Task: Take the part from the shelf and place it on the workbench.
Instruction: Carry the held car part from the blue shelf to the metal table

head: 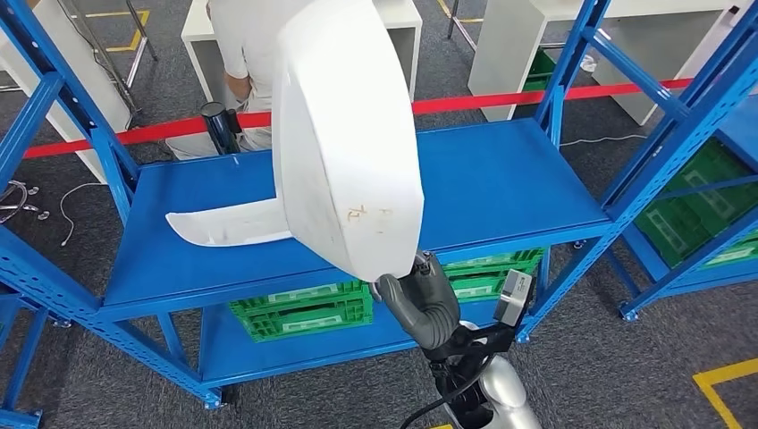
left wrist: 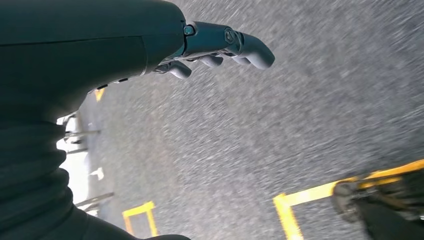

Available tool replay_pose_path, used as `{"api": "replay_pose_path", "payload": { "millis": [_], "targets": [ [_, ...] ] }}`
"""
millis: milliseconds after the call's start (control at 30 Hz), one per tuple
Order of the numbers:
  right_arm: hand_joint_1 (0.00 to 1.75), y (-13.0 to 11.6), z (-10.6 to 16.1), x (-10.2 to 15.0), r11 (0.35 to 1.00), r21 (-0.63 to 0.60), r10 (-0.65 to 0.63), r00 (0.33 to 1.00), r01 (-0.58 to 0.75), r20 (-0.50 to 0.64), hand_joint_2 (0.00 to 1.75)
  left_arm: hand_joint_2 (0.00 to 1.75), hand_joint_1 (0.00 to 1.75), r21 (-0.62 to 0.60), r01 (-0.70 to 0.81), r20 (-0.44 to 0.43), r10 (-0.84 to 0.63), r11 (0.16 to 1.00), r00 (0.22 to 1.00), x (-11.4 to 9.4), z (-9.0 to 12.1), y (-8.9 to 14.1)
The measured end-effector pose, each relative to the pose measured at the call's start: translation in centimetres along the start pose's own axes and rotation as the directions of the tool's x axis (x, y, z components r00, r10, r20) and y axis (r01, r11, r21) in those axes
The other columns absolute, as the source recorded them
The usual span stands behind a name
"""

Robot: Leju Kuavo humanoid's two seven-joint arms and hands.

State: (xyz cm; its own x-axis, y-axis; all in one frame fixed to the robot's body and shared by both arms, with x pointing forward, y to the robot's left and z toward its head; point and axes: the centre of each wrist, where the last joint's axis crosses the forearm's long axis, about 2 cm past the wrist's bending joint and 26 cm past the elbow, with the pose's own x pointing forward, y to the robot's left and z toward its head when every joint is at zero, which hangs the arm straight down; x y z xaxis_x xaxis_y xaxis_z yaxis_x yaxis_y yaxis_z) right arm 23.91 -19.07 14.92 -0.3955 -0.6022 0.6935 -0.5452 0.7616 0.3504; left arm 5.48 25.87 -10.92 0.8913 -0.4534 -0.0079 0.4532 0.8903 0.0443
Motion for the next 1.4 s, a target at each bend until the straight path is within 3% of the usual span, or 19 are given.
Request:
{"api": "replay_pose_path", "payload": {
  "millis": [167, 367, 833, 1000, 1400],
  "targets": [
    [1.75, -0.2, 1.7, -0.1, 1.000, -0.013, 0.027, 0.999, -0.028, -0.041, 1.75, 1.75, 0.00, -0.024, 0.010, -0.033, -0.011, 1.000, 0.999, 0.0, 0.0, -0.7],
    [1.75, -0.6, 3.4, 0.1, 0.998, -0.031, 0.047, 0.998, -0.048, -0.034, 1.75, 1.75, 0.00, -0.007, -0.006, -0.010, 0.005, 1.000, 1.000, -0.3, 0.0, -0.4],
    [1.75, -0.9, 3.5, -0.6, 0.996, -0.035, 0.078, 0.997, -0.078, 0.015, 1.75, 1.75, 0.00, 0.109, -0.022, 0.117, 0.009, 0.994, 0.993, 0.9, 0.2, 4.2],
    [1.75, -0.9, 3.5, -0.7, 0.996, -0.035, 0.081, 0.997, -0.081, 0.005, 1.75, 1.75, 0.00, 0.125, -0.108, 0.093, 0.097, 0.986, 0.991, -0.2, 0.0, 4.8],
    [1.75, -1.8, 3.6, -0.7, 0.994, -0.055, 0.100, 0.995, -0.099, 0.026, 1.75, 1.75, 0.00, 0.108, -0.226, 0.043, 0.222, 0.968, 0.974, -2.3, -0.3, 3.3]
  ]
}}
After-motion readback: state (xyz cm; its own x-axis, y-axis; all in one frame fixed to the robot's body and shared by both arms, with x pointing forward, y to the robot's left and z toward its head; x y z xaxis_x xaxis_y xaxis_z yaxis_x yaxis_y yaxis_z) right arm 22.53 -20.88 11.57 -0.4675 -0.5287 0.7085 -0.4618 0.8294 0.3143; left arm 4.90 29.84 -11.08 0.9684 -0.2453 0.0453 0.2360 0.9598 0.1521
